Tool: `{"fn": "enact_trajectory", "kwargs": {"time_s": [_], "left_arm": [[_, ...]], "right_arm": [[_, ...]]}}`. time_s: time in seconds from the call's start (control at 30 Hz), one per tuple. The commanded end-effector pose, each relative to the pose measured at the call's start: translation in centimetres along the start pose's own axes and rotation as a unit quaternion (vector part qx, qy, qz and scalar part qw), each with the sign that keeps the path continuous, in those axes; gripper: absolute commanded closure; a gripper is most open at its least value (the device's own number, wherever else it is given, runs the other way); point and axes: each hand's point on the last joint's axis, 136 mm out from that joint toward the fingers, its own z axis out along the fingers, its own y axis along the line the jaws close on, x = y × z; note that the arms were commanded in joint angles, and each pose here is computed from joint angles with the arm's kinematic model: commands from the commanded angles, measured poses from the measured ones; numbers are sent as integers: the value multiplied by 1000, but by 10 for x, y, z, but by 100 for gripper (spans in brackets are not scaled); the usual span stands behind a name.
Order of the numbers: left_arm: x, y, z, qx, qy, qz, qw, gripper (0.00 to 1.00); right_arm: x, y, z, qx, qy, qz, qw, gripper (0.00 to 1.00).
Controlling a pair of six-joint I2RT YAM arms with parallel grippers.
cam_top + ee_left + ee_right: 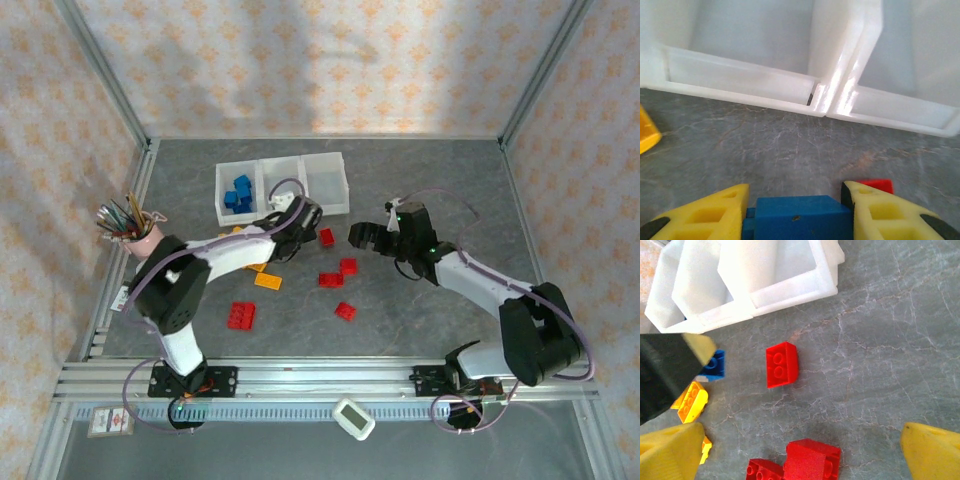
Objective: Sort the legos into containers by color
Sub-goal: Pick up the lego from the center of the table, then place the lego in the container.
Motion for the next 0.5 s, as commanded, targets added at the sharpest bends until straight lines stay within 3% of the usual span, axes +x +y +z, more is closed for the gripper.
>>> {"fn": "enact_trajectory", "kwargs": {"time_s": [0.0,0.2,0.47], "left_arm": [[-16,17,-26,-14,-30,9,999,64],[-77,59,-58,-62,-107,-4,992,65],[-146,105,-31,-125,-130,-33,983,65]], "right_arm": [[-13,11,-12,-5,-5,-24,1000,0],[-8,30,-6,-27,-1,-31,999,0],[1,64,18,-49,17,-54,997,1]]}}
